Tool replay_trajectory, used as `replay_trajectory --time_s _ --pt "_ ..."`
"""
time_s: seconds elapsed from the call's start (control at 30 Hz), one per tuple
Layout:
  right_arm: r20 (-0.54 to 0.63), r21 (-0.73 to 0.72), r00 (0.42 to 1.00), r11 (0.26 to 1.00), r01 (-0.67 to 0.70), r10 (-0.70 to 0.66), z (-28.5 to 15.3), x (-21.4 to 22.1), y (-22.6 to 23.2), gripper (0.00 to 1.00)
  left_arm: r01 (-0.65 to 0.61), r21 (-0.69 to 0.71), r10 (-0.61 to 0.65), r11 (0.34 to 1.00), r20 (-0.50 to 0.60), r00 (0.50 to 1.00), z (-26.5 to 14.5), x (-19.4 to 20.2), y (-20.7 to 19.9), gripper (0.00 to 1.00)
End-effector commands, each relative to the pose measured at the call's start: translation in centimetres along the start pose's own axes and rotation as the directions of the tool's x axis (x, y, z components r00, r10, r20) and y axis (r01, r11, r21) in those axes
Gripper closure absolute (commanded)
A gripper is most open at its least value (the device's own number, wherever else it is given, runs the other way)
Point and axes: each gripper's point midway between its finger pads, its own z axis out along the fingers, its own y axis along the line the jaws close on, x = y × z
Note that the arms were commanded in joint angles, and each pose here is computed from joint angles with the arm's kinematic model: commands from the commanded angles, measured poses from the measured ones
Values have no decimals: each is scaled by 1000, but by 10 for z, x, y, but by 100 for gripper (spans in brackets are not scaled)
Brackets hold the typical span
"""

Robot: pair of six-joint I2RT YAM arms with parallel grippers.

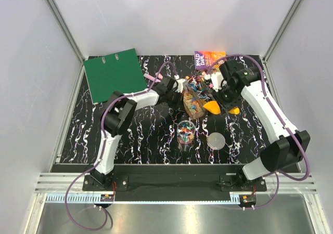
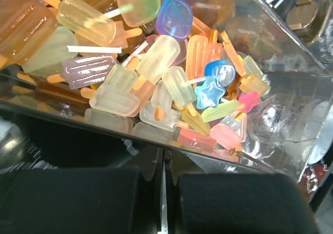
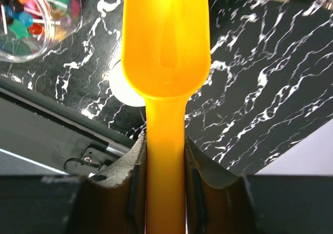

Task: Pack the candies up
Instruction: Scoop the fake candies from the storage box.

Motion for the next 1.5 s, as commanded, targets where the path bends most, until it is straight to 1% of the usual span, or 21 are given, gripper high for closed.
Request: replay_trajectory --time_s 0.0,0.13,0.2,0.23,0.3,0.33,0.37,0.4,0.43,0.47,0.5,0.53,0.57,0.6,0.63,0.8,0.9,1.03,1.1,1.23,1.47 --pt "-18 11 1000 1000 20 -20 -12 -8 -11 100 -94 112 81 989 116 990 23 -38 -52 100" --pt "-36 -2 999 1000 21 -21 -14 -10 -13 100 -103 144 87 984 115 990 28 -36 -71 100" --pt "-61 -8 998 1000 20 -20 -11 -9 -14 100 -99 152 83 983 105 991 25 -34 -74 100" --pt "-72 -7 997 1000 21 -22 -10 -8 -15 100 -91 143 80 986 78 994 23 -28 -71 100" --pt "-111 -10 993 1000 26 -27 -5 -4 -16 100 -103 140 93 985 76 993 8 -29 -69 100" --pt "-122 -11 992 999 34 -35 -5 -4 -17 100 -87 129 81 988 52 995 4 -15 -60 100" --pt "-157 -22 987 999 38 -41 1 -3 -18 100 -107 122 98 987 84 992 -13 -22 -63 100" --pt "-198 -39 979 998 41 -48 2 4 -17 100 -113 91 104 989 99 990 -23 -24 -51 99" --pt "-214 -47 975 998 44 -53 0 4 -16 100 -100 70 94 993 87 992 -30 -13 -40 97" --pt "-250 -66 967 997 39 -55 5 7 -16 100 -112 48 106 992 123 987 -47 -22 -40 88" --pt "-276 -77 960 997 30 -50 3 11 -14 100 -105 19 102 994 138 985 -58 -24 -27 85" --pt "-275 -79 960 997 26 -47 1 8 -15 100 -94 -4 94 996 135 986 -64 -18 -18 81" --pt "-289 -82 956 996 18 -41 3 8 -14 100 -101 -20 103 995 162 981 -77 -24 -17 79" --pt "-292 -74 956 997 6 -28 2 8 -15 100 -91 -50 99 995 182 978 -85 -28 -5 78" --pt "-295 -69 955 998 3 -23 2 8 -16 100 -77 -64 88 995 181 980 -89 -24 1 78" --pt "-336 -63 941 998 8 -29 1 26 -10 100 -46 -126 75 991 237 969 -114 -36 21 78" --pt "-362 -51 931 998 41 -57 -2 40 -6 100 -60 -142 95 988 252 963 -119 -41 20 78" --pt "-411 -26 907 996 90 -92 -2 56 -5 100 -53 -135 87 989 261 961 -122 -44 16 78" --pt "-410 -29 908 996 87 -91 -1 54 -4 100 -48 -132 82 990 269 960 -123 -46 15 78" --pt "-426 4 896 989 145 -129 1 45 -12 100 -50 -141 90 989 292 952 -129 -49 14 79" --pt "-479 -39 841 963 266 -251 19 31 -5 100 -36 -164 87 986 315 945 -138 -35 15 79"
